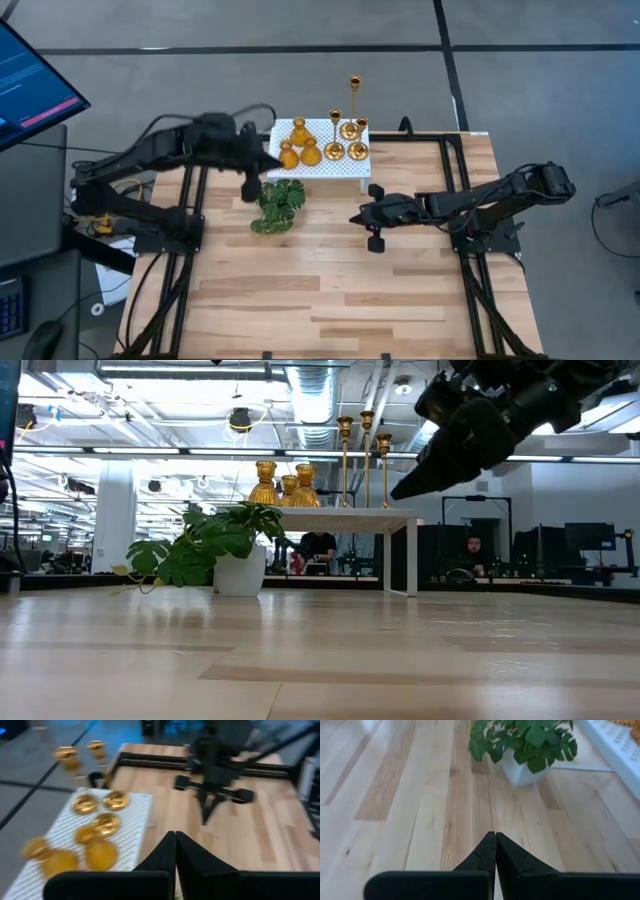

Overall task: Pick & Place candle stick holders
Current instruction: Return to Home Position

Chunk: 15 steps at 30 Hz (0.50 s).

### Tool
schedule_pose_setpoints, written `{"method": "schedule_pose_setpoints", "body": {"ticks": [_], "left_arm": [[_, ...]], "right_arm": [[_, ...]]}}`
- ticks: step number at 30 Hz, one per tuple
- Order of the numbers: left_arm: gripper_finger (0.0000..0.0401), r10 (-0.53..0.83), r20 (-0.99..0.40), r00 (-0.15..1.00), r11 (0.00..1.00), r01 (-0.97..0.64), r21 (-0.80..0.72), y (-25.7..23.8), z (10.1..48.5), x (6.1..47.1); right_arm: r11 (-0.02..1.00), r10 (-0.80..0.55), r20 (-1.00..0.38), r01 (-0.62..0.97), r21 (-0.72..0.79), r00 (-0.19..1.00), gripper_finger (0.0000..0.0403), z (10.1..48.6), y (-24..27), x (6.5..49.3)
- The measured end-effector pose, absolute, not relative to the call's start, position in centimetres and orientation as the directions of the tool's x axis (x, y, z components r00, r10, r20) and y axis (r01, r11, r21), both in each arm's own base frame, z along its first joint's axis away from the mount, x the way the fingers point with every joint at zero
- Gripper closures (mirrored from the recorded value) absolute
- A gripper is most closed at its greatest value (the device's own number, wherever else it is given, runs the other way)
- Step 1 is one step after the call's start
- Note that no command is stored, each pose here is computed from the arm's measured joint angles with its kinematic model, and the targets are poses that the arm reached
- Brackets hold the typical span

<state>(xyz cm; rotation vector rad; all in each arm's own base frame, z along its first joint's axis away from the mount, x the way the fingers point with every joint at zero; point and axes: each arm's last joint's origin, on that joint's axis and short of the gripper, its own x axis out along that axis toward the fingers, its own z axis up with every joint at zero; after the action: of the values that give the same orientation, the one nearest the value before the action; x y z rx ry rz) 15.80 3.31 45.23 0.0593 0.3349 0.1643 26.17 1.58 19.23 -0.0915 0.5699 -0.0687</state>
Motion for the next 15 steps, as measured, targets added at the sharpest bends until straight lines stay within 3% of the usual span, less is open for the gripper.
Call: {"method": "schedule_pose_setpoints", "body": {"ticks": [3,11,15], "left_arm": [[0.0397,0.114,-0.318,0.941,0.990,-0.083,0.112,2.1,43.9,16.3],[0.0397,0.159,-0.328,0.931,0.976,-0.098,0.195,0.5,41.5,15.3],[0.0397,0.124,-0.307,0.944,0.979,-0.066,0.192,0.0,39.9,14.9]], "right_arm": [[0.994,-0.089,-0.519,0.041,-0.103,0.850,0.0403,19.4,1.6,26.3],[0.990,-0.082,-0.469,0.019,-0.137,0.879,0.0403,21.6,1.4,24.9],[0.993,-0.012,-0.420,-0.040,-0.115,0.907,0.0403,23.9,0.5,23.0]]}}
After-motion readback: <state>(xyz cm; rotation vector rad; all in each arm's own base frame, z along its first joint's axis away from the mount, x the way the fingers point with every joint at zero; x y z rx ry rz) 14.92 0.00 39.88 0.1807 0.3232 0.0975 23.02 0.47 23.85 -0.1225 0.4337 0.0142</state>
